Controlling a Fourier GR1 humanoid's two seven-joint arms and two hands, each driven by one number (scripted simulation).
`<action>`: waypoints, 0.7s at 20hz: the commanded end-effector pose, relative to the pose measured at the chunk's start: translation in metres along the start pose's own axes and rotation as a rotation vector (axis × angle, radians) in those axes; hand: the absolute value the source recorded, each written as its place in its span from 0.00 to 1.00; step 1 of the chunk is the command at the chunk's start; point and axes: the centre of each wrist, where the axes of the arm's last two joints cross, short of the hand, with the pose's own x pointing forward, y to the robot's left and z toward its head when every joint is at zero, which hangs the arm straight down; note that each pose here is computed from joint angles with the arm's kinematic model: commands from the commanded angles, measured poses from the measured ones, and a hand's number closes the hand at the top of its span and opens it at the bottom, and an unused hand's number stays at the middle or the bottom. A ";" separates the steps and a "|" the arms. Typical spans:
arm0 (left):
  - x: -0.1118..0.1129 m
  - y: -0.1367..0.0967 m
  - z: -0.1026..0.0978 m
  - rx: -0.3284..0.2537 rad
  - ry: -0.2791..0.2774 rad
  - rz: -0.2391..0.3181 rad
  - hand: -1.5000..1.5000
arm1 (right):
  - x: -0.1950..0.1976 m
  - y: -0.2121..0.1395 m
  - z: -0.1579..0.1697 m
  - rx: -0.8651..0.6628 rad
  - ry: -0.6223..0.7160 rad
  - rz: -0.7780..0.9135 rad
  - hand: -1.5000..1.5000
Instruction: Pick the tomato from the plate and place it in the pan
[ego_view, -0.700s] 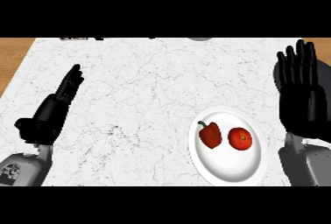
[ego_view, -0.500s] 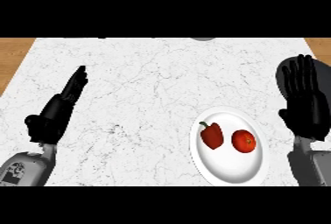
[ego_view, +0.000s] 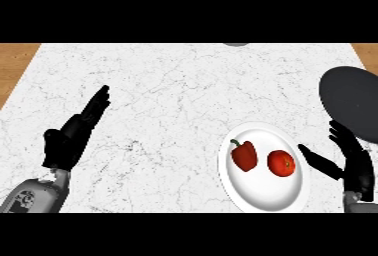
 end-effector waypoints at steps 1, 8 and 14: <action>-0.007 0.018 0.004 -0.004 0.028 0.016 0.50 | -0.013 0.029 0.022 -0.028 0.052 0.003 0.00; -0.001 0.008 -0.005 -0.022 0.049 0.014 0.50 | 0.015 -0.012 0.012 0.213 0.159 0.410 0.00; -0.004 0.000 -0.002 -0.030 0.022 0.016 0.50 | 0.078 -0.008 -0.009 0.441 0.305 0.636 0.00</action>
